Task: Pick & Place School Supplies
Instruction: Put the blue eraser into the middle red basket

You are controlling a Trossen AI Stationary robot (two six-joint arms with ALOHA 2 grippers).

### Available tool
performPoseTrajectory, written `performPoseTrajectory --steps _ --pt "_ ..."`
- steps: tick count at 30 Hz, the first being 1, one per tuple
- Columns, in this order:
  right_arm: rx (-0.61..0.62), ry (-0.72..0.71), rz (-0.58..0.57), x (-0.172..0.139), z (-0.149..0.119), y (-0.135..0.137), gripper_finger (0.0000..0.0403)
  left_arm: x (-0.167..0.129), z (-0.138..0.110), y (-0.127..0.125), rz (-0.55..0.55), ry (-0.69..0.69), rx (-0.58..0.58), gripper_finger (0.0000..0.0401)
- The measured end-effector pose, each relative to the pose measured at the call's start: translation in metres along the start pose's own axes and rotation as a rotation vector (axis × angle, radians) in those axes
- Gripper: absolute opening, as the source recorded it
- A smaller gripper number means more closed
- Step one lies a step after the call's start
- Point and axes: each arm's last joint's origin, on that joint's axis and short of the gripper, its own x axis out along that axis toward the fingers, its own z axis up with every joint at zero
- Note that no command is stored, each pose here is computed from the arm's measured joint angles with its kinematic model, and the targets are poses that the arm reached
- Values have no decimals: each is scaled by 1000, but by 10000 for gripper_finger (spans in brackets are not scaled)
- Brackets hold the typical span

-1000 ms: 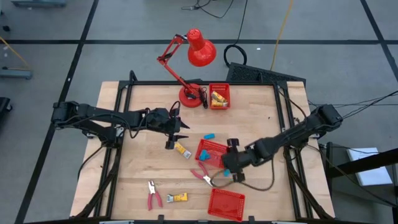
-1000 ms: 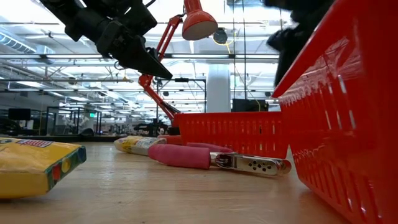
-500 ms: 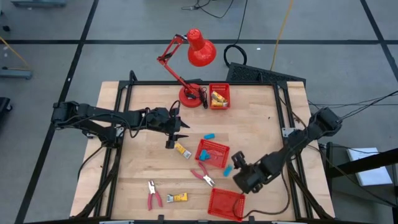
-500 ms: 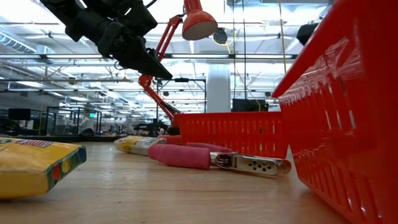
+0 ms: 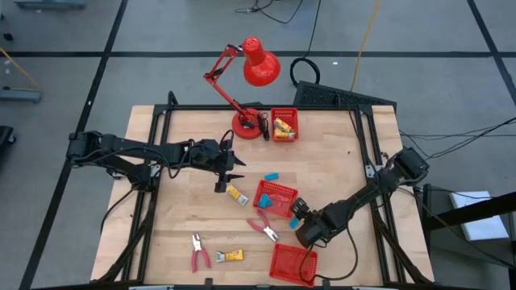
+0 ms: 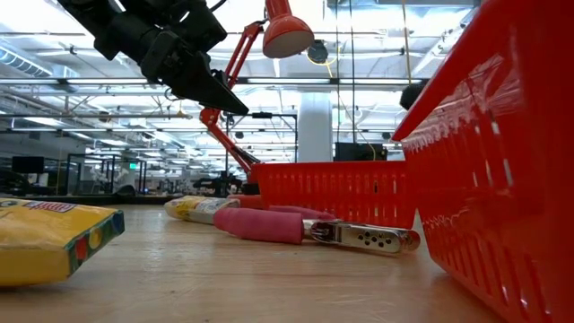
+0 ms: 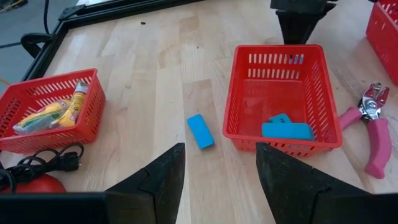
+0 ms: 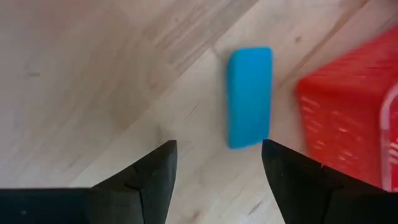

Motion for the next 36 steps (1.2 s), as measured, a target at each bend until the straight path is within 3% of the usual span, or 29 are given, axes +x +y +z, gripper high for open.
performPoseTrajectory --steps 12,36 --pt "-16 -104 10 4 4 -18 226 0 0 0 -1 3 5 198" --pt "-37 -147 64 18 10 -19 191 0 0 0 -1 3 7 198"
